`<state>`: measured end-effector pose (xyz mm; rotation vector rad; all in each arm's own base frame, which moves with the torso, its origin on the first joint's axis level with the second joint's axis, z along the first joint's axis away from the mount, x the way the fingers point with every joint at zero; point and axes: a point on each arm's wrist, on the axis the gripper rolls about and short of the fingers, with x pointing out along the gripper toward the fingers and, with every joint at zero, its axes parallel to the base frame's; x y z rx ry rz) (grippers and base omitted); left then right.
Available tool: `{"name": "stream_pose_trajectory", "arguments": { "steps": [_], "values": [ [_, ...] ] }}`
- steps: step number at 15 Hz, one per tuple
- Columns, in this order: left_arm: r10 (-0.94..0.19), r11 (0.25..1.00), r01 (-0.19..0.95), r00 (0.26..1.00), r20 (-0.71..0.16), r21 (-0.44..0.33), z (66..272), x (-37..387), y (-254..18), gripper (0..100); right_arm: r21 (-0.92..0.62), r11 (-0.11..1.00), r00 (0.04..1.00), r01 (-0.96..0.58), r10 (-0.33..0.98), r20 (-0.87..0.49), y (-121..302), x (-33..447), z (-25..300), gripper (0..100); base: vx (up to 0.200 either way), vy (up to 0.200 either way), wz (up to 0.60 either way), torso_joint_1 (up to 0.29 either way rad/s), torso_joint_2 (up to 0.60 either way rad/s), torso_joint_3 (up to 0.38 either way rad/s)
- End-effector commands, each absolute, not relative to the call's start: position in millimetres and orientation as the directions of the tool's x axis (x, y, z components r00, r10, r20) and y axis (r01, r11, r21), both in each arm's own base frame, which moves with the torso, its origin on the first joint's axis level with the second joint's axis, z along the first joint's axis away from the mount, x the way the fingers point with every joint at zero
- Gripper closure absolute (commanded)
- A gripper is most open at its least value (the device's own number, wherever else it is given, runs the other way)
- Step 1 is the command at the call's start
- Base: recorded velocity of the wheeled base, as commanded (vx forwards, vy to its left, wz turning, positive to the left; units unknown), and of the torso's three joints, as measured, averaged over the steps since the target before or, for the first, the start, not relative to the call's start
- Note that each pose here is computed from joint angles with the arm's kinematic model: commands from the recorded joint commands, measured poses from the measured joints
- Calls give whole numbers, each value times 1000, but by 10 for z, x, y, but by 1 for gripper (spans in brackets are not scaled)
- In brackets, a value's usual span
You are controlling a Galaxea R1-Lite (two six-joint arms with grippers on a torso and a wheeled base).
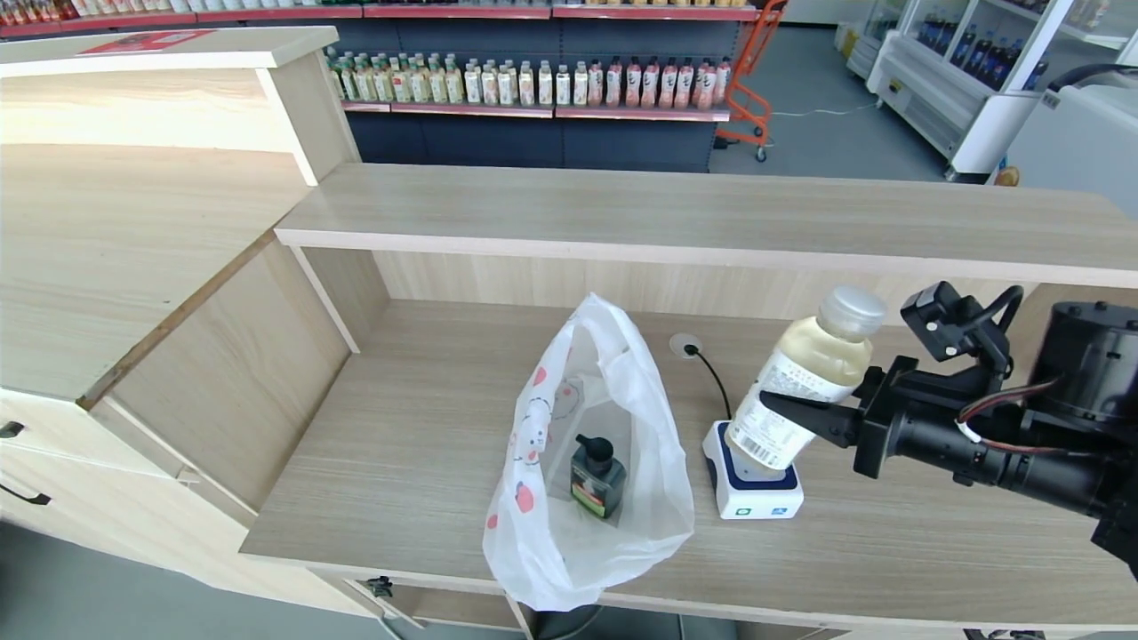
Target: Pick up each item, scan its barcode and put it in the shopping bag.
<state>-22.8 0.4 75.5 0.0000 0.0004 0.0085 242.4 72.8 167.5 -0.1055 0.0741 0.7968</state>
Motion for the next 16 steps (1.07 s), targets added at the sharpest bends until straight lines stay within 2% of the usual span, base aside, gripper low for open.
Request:
{"name": "stream_pose_trajectory", "arguments": {
  "steps": [1,5,9,16],
  "values": [
    [9,1000,-9,1000,0,0,755,-228,4,0,-54,701,702,-711,706,-91,743,2460,1718,100,0,0,0,0,0,0],
    [9,1000,-9,1000,0,0,755,-228,4,0,-27,704,701,-710,703,-118,797,2677,1620,100,0,0,0,0,0,0],
    [9,1000,-9,1000,0,-2,755,-228,4,0,67,678,668,-732,734,-119,1121,2955,1558,100,0,0,0,0,0,0],
    [9,1000,-9,1000,0,0,755,-228,4,0,99,658,642,-746,751,-157,1649,3512,1133,100,0,0,0,0,0,0]
  ]
}}
